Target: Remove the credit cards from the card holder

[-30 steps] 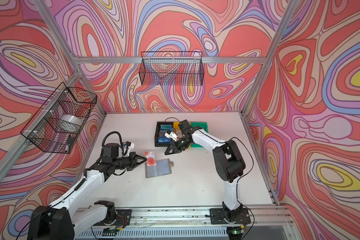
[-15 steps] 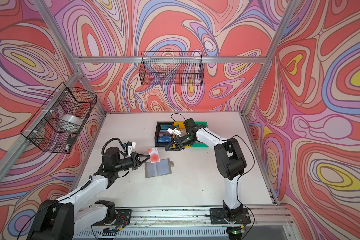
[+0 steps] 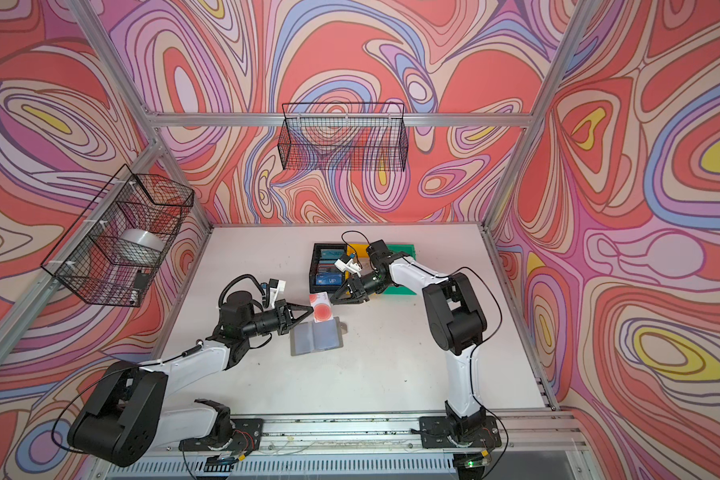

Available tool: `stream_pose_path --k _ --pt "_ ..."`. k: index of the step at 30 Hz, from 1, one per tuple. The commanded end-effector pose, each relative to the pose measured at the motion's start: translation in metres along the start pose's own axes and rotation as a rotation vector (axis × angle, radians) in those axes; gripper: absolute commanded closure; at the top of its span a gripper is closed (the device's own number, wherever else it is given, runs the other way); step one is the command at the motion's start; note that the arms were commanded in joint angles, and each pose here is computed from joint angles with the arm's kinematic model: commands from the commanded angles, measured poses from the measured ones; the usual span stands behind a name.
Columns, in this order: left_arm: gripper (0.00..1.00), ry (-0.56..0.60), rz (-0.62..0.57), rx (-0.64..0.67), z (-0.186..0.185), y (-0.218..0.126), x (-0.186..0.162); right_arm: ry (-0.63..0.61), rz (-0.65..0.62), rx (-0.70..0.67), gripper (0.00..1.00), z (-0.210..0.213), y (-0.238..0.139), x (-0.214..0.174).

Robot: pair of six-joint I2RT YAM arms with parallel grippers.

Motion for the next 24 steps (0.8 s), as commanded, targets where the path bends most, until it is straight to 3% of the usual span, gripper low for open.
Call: stream_pose_path --k 1,14,24 --pt "1.0 0.062 -0.025 -0.069 -0.022 0.002 0.008 0.0 0.004 0.003 0.71 -0.008 0.003 -0.001" --pt "1.0 0.056 -0.015 -0.065 -0.018 0.008 0.008 -0.004 0.022 0.021 0.74 -0.009 0.017 0.002" --pt "1.0 0.032 0.0 -0.046 -0.008 0.013 0.008 -0.017 0.024 0.026 0.91 -0.004 0.016 0.002"
Point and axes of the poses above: each gripper's point midway between its finger pads, its own y axis out along the fingers, its own z axis along the line the jaws close on, x = y × z, the point moved 6 cm from there along -y, back along the fingers, and after that the axes turned 7 degrees about -y, right-handed, at the moved point
